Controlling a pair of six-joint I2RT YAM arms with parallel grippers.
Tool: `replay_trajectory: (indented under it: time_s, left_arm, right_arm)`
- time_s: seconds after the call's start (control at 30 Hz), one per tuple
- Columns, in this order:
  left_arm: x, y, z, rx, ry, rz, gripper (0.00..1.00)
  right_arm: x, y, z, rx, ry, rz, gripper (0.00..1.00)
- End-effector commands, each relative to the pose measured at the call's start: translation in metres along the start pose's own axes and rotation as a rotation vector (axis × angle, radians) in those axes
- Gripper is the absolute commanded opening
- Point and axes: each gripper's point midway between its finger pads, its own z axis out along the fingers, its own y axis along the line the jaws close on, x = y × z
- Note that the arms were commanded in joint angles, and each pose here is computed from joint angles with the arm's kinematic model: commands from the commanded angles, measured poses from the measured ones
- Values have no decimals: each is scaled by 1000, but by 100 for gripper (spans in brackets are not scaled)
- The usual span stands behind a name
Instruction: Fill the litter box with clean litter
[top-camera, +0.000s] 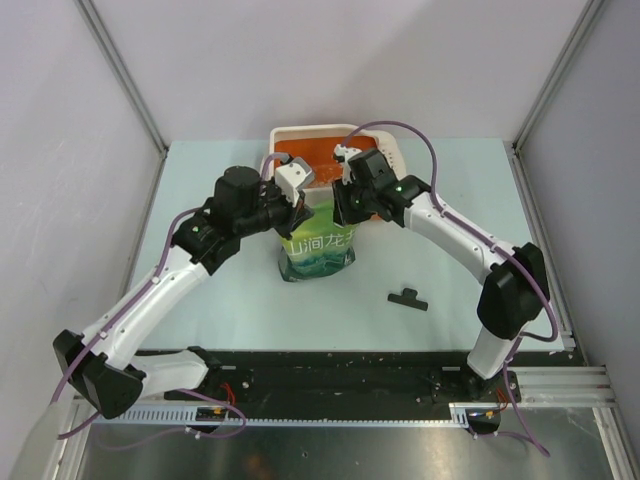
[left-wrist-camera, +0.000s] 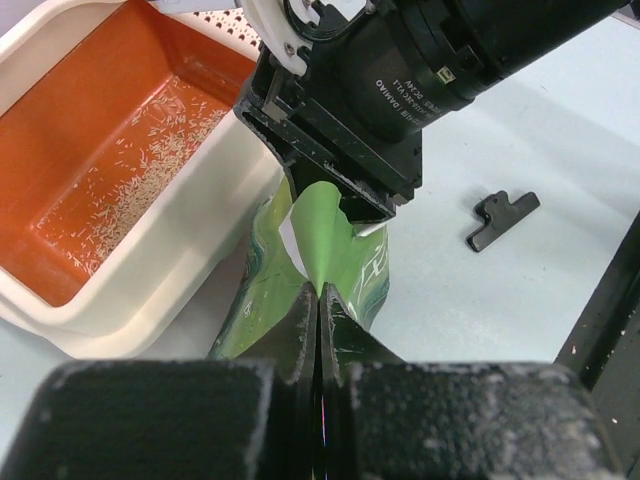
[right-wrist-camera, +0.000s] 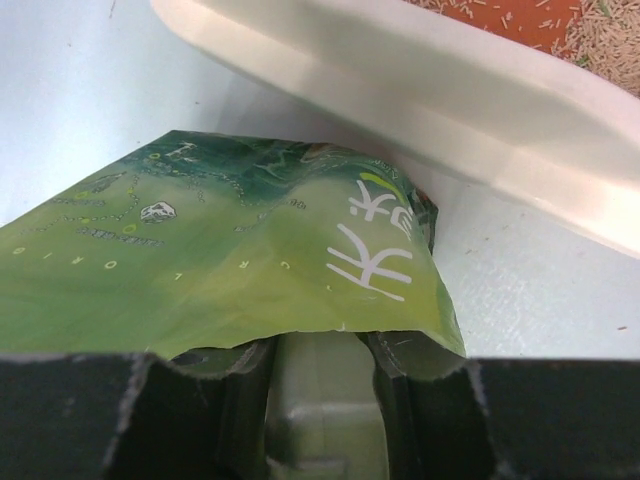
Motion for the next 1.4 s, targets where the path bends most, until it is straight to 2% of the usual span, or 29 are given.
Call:
replay_trajectory:
  time_s: [0.0,0.17,0.3,0.47,0.6,0.73,0.97,1.13,1.37]
  left_arm:
    - [-80,-8,-28,4,-289,62,0]
    - [-80,-8,-28,0,-289,79,0]
    - [-80,-7,-28,-1,-289,100,0]
    - [-79,-2,-30,-28,-288,144,0]
    - [-74,-1,-32,-36,-277,198,0]
    - [-60,-1,-34,-43,-240,337,0]
    - [-38,-10,-39,3,-168,470,0]
    - [-33,-12,-40,-1,-146,514,0]
    - [-24,-13,-34,9,-123,509,0]
  right_arm:
    - [46,10,25,-84,177,121,0]
    - [37,31,23,-207,169,144,0]
    - [7,38,12,-308,115,178,0]
    - [-24,37,-6,-484,91,300,0]
    - [-34,42,-23,-664,130,408,0]
    - [-39,22,-26,-705,150,560,0]
    - [-47,-28,-27,-636,129,767,0]
    - [-58,-43,-43,-623,80,758,0]
    - [-60,-45,-53,-727,51,748,0]
